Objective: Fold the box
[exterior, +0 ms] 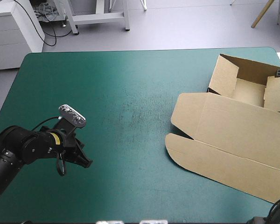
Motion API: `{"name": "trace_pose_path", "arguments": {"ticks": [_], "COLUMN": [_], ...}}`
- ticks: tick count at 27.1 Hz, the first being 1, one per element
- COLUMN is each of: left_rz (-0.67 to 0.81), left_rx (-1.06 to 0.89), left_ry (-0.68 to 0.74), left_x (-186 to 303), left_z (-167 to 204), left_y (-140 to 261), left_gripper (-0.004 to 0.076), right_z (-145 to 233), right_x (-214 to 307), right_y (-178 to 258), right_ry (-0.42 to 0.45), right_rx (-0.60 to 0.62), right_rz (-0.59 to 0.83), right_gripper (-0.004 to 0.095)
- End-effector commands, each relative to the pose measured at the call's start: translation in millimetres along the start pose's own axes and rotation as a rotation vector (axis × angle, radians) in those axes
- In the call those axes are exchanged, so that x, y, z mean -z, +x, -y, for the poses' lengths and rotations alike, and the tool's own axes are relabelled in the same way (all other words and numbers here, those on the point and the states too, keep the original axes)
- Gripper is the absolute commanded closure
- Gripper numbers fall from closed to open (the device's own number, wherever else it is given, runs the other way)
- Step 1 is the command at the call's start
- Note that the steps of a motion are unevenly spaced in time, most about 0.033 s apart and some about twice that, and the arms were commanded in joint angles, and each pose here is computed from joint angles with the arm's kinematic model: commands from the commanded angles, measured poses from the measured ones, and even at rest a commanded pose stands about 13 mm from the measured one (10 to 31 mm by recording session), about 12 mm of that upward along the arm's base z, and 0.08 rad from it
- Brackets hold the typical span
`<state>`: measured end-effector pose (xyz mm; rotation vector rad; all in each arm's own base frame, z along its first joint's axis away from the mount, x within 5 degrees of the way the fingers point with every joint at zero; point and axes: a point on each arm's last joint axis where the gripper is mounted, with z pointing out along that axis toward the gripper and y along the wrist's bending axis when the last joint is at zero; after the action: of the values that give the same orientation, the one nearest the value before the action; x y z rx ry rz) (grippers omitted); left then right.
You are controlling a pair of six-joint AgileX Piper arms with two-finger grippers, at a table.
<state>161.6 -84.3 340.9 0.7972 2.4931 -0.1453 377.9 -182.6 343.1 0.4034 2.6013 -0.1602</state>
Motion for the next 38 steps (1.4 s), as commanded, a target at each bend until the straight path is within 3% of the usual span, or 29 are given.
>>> {"name": "trace_pose_path", "arguments": {"ticks": [1,6,7,11,16,21,25,31,38], "left_rz": [0.08,0.124,0.129,0.151,0.25,0.324,0.327,0.317,0.245], "left_rx": [0.001,-0.008,-0.009,-0.023,-0.034,-0.034,-0.039,-0.035,-0.027], "left_ry": [-0.004,-0.014,-0.017,-0.044,-0.077,-0.089,-0.09,-0.08,-0.067], "left_x": [10,11,11,14,29,40,38,26,2], "left_z": [0,0,-1,-3,-4,-2,2,8,13], "left_y": [-7,-11,-12,-11,-10,-1,26,70,106], "left_gripper": [0.0734,0.0734,0.0734,0.0734,0.0734,0.0734,0.0734,0.0734,0.0734], "right_z": [-1,-13,-15,-35,-75,-118,-147,-148,-129], "right_x": [57,90,96,130,170,190,207,198,154], "right_y": [-3,2,3,8,30,67,120,191,270], "right_ry": [-0.006,-0.097,-0.122,-0.262,-0.313,-0.366,-0.466,-0.523,-0.514], "right_rx": [-0.011,-0.004,-0.005,0.039,0.191,0.365,0.499,0.543,0.543], "right_rz": [0.129,0.178,0.19,0.277,0.339,0.333,0.371,0.395,0.27], "right_gripper": [0.0514,0.0908,0.0919,0.0912,0.0912,0.0912,0.0912,0.0912,0.0912]}}
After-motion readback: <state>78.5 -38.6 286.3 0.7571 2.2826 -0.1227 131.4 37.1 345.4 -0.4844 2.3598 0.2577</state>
